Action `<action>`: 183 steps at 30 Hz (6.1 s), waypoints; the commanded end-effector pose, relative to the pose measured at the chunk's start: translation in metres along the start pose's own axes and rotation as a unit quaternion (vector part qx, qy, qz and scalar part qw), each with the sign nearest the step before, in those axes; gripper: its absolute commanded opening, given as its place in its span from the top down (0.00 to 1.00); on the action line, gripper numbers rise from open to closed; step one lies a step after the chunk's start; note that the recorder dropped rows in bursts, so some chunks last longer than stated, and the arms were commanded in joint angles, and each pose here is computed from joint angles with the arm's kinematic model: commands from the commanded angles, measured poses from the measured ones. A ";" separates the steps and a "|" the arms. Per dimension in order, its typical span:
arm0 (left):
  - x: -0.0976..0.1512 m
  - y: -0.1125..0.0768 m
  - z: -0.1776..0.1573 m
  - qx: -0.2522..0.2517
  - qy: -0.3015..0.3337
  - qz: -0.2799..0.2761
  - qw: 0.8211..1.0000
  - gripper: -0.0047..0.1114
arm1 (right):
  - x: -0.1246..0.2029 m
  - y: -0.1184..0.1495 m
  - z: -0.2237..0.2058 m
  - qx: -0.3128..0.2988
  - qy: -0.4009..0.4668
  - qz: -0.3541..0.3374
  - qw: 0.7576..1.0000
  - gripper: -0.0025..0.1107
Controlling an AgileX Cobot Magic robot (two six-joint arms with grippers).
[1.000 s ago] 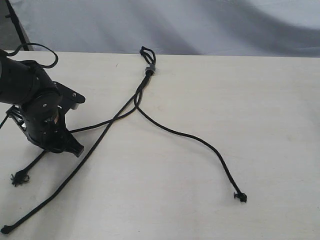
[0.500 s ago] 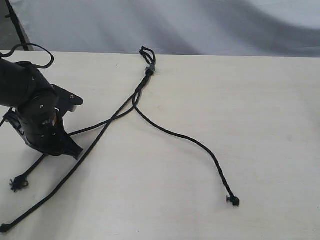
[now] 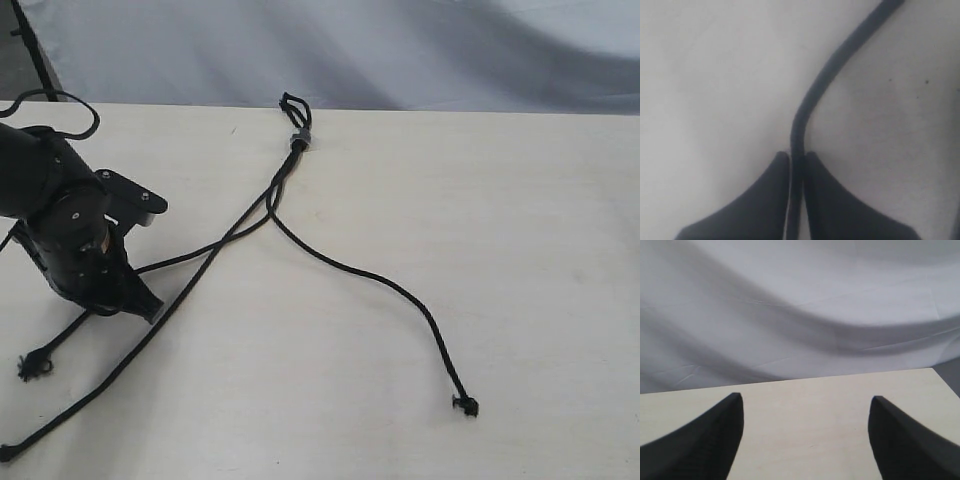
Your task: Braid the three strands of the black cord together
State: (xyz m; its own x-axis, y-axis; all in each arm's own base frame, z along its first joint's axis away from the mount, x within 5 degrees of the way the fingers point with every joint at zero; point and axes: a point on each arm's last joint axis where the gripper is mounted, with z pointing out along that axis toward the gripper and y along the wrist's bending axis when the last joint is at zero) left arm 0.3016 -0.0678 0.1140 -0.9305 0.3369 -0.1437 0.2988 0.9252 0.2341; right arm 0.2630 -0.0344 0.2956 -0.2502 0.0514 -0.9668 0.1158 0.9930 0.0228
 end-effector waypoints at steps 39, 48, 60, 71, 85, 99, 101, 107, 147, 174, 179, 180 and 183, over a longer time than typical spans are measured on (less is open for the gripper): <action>0.032 0.159 -0.055 -0.045 -0.210 -0.361 0.907 0.37 | 0.108 0.376 -0.030 -0.359 0.359 -0.295 0.810 0.39; 0.027 0.159 -0.051 -0.037 -0.229 -0.356 0.905 0.37 | 0.148 0.449 -0.013 -0.359 0.414 -0.305 0.779 0.39; 0.027 0.159 -0.051 -0.037 -0.228 -0.356 0.905 0.37 | 0.180 0.461 0.005 -0.325 0.458 -0.306 0.769 0.39; 0.027 0.159 -0.051 -0.037 -0.227 -0.357 0.906 0.37 | 0.189 0.438 0.008 -0.252 0.503 -0.406 0.720 0.39; 0.027 0.159 -0.051 -0.037 -0.229 -0.356 0.905 0.37 | 0.172 0.399 0.067 -0.224 0.523 -0.368 0.735 0.98; 0.026 0.159 -0.052 -0.036 -0.232 -0.356 0.905 0.37 | 0.103 0.366 0.095 -0.235 0.363 -0.624 0.652 0.98; 0.026 0.159 -0.052 -0.036 -0.232 -0.355 0.905 0.37 | 0.105 0.364 0.100 -0.223 0.346 -0.668 0.620 0.98; 0.026 0.159 -0.051 -0.039 -0.229 -0.345 0.909 0.37 | 0.151 0.352 0.142 -0.227 0.354 -0.669 0.613 0.98; 0.023 0.134 -0.047 -0.018 -0.215 -0.301 0.929 0.37 | 0.142 0.315 0.153 -0.375 0.463 -0.500 0.628 0.98; -0.005 0.000 0.001 0.075 -0.169 -0.041 0.982 0.55 | 0.142 0.314 0.153 -0.374 0.466 -0.498 0.628 0.98; -0.005 -0.001 0.006 0.077 -0.167 -0.038 0.982 0.88 | 0.142 0.314 0.153 -0.374 0.466 -0.498 0.628 0.98; -0.004 -0.001 0.006 0.076 -0.164 -0.038 0.983 0.96 | 0.142 0.314 0.153 -0.374 0.466 -0.498 0.628 0.98; -0.001 -0.001 0.009 0.072 -0.144 -0.028 0.987 0.96 | 0.142 0.314 0.152 -0.373 0.468 -0.498 0.628 0.98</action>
State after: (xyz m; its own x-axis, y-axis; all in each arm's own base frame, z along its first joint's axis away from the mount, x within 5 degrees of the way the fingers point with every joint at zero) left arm 0.3089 -0.0692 0.1117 -0.8280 0.2820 -0.4846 0.2859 0.9559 0.0677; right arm 0.4091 0.2722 0.1242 -0.3245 -0.9451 -0.0369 -0.9451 0.3256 -0.0282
